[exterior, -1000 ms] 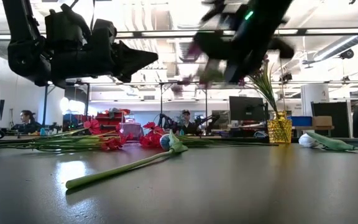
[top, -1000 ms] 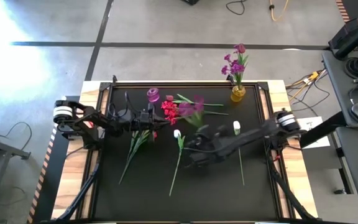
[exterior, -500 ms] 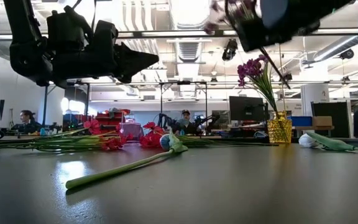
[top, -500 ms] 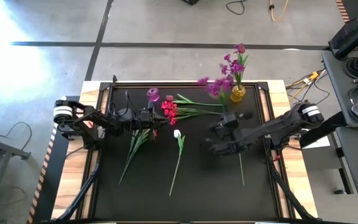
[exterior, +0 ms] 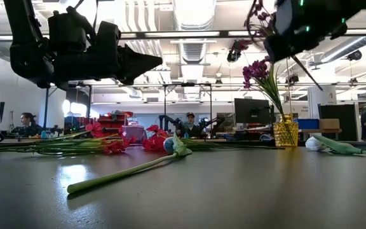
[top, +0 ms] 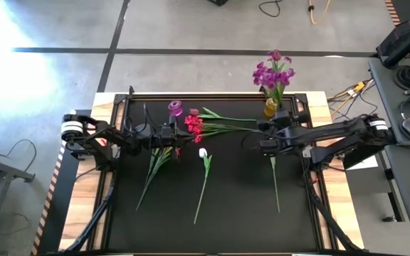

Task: Sort flowers into vase by color
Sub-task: Put the purple flowers into the yellow vase

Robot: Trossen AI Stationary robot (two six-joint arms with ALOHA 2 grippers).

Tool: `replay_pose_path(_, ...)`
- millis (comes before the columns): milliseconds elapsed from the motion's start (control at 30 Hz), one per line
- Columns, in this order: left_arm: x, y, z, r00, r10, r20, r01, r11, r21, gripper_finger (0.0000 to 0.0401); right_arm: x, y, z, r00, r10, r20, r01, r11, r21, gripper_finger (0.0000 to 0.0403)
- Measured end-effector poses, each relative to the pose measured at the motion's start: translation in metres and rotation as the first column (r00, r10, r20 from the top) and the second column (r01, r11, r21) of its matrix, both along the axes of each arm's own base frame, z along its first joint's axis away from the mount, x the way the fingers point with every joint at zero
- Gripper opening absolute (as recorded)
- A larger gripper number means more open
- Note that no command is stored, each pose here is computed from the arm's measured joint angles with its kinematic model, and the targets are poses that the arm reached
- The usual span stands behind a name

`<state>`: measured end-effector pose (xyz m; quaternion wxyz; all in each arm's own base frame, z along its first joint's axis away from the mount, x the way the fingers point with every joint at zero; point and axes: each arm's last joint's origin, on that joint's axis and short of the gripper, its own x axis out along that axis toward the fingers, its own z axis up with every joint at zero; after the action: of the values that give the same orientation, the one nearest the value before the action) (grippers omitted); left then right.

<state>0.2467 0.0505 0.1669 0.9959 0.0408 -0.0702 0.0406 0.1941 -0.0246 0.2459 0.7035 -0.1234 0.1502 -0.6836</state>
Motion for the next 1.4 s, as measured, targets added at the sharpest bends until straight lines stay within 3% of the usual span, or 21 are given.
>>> replay_pose_path(100, 0.000, 0.000, 0.000, 1.000, 0.002, -0.001, -0.002, 1.000, 0.013, 0.0000, 0.002, 0.003, 0.013, 1.000, 0.025, -0.010, -0.023, 0.992, 0.122, 0.0017)
replay_pose_path(200, 0.000, 0.000, 0.000, 1.000, 0.004, -0.001, -0.004, 1.000, 0.019, 0.0000, 0.010, 0.004, 0.024, 0.993, 0.110, -0.033, -0.092, 0.937, 0.336, 0.0017)
replay_pose_path(267, 0.000, 0.000, 0.000, 1.000, 0.005, -0.002, -0.005, 1.000, 0.025, 0.0000, 0.020, 0.001, 0.028, 0.972, 0.234, -0.021, -0.195, 0.855, 0.480, 0.0017)
replay_pose_path(367, 0.000, 0.000, 0.000, 1.000, 0.006, -0.002, -0.006, 0.999, 0.034, 0.0000, 0.037, -0.009, 0.034, 0.877, 0.476, 0.071, -0.414, 0.672, 0.614, 0.0017)
replay_pose_path(467, 0.000, 0.000, 0.000, 1.000, 0.006, -0.002, -0.006, 0.999, 0.035, 0.0000, 0.050, -0.026, 0.038, 0.750, 0.648, 0.135, -0.575, 0.536, 0.618, 0.0017)
replay_pose_path(533, 0.000, 0.000, 0.000, 1.000, 0.006, -0.005, -0.006, 0.999, 0.033, 0.0000, 0.057, -0.041, 0.036, 0.690, 0.716, 0.112, -0.623, 0.507, 0.596, 0.0017)
replay_pose_path(700, 0.000, 0.000, -0.002, 1.000, 0.006, -0.025, -0.005, 1.000, 0.028, 0.0000, 0.073, -0.077, 0.029, 0.660, 0.751, -0.012, -0.664, 0.590, 0.459, 0.0017)
replay_pose_path(867, 0.000, 0.000, -0.003, 0.999, 0.006, -0.034, -0.005, 1.000, 0.026, 0.0000, 0.073, -0.090, 0.020, 0.726, 0.676, -0.127, -0.620, 0.723, 0.304, 0.0015)
replay_pose_path(1000, 0.000, 0.000, -0.004, 0.999, 0.006, -0.047, -0.005, 1.000, 0.023, 0.0000, 0.059, -0.087, 0.008, 0.781, 0.605, -0.157, -0.579, 0.795, 0.182, 0.0012)
replay_pose_path(1167, 0.000, 0.000, -0.005, 0.999, 0.005, -0.054, -0.004, 1.000, 0.021, 0.0000, 0.034, -0.080, -0.013, 0.834, 0.534, -0.140, -0.537, 0.843, 0.015, 0.0012)
replay_pose_path(1400, 0.000, 0.000, -0.005, 0.999, 0.006, -0.054, -0.005, 1.000, 0.024, 0.0000, -0.001, -0.069, -0.031, 0.901, 0.426, -0.082, -0.433, 0.871, -0.231, 0.0012)
